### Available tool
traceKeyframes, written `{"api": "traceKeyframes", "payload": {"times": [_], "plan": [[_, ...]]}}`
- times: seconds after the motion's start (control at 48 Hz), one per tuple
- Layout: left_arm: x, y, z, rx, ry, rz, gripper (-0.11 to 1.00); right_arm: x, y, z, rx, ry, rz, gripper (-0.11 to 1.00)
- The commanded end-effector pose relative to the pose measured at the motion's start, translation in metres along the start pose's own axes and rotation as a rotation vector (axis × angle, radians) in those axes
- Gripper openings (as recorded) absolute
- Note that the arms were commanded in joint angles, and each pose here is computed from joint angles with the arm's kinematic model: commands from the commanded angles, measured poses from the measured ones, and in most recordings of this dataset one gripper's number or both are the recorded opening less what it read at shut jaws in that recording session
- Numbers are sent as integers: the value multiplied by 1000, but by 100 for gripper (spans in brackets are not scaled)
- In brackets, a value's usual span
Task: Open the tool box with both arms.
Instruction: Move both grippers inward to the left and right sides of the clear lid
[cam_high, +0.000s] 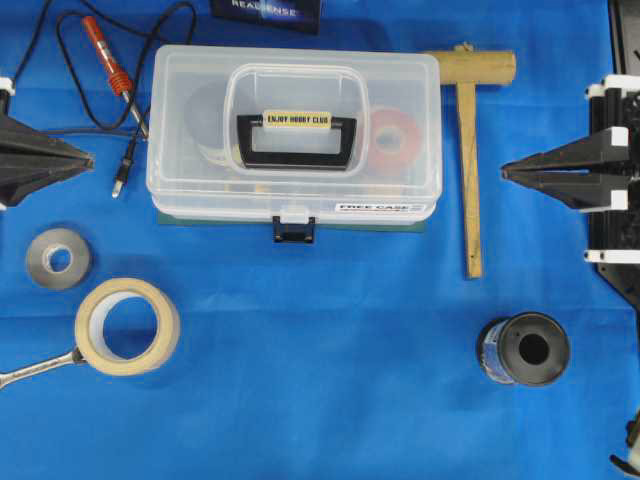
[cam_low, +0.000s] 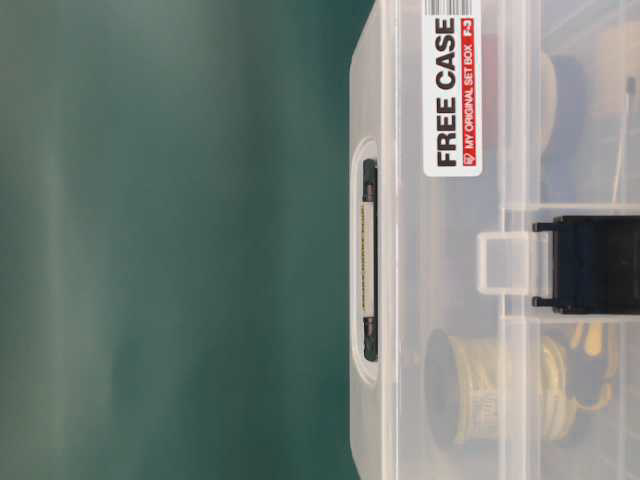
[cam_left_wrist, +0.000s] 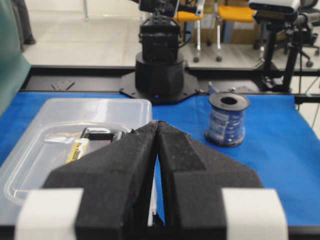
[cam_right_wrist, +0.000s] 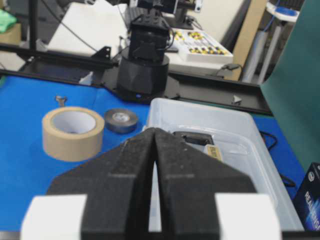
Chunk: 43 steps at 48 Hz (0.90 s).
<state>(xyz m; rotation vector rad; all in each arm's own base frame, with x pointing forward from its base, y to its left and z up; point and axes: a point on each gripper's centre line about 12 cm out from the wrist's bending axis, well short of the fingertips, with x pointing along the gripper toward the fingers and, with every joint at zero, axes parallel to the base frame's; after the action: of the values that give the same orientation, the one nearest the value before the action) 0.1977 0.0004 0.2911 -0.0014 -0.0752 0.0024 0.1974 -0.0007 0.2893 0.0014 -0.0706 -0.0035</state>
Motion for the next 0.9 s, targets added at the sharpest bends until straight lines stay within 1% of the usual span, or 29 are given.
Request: {"api": "traceKeyframes", "payload": {"times": [0.0, 0.104, 0.208, 0.271, 0.333, 0.396, 0.5, 0.521, 0.562, 0.604, 0.645, 0.75, 0.791, 0.833, 0.874], "plan": [[3, 1, 0, -8, 31, 5, 0, 5, -1, 11, 1, -23, -7, 0], [2, 1, -2, 3, 49, 8, 0, 7, -4, 8, 6, 15, -22, 0], [2, 3, -4, 1, 65, 16, 0, 9, -8, 3, 21, 73, -41, 0], [2, 5, -8, 3, 92, 26, 0, 10, -9, -1, 28, 107, -47, 0], [2, 8, -14, 3, 134, 43, 0, 10, -10, -4, 33, 133, -52, 0], [0, 15, -20, -6, 176, 75, 0, 10, -12, -7, 44, 158, -61, 0], [-2, 21, -26, -12, 212, 108, 1, 9, -15, -14, 64, 203, -79, 1], [-2, 22, -27, -12, 215, 113, 1, 9, -15, -16, 68, 215, -83, 3], [-3, 23, -29, -13, 226, 120, 4, 9, -17, -19, 74, 238, -93, 10], [-4, 25, -31, -11, 235, 126, 11, 9, -19, -23, 79, 262, -104, 20], [-5, 25, -35, -9, 249, 128, 22, 10, -22, -26, 83, 282, -115, 32], [-9, 27, -46, -10, 302, 141, 53, 10, -29, -40, 95, 360, -152, 63], [-10, 29, -50, -11, 321, 152, 65, 10, -32, -45, 99, 388, -167, 74], [-12, 32, -56, -15, 341, 169, 76, 10, -36, -50, 103, 414, -184, 82], [-15, 35, -60, -18, 356, 185, 85, 10, -39, -55, 107, 437, -200, 86]]}}
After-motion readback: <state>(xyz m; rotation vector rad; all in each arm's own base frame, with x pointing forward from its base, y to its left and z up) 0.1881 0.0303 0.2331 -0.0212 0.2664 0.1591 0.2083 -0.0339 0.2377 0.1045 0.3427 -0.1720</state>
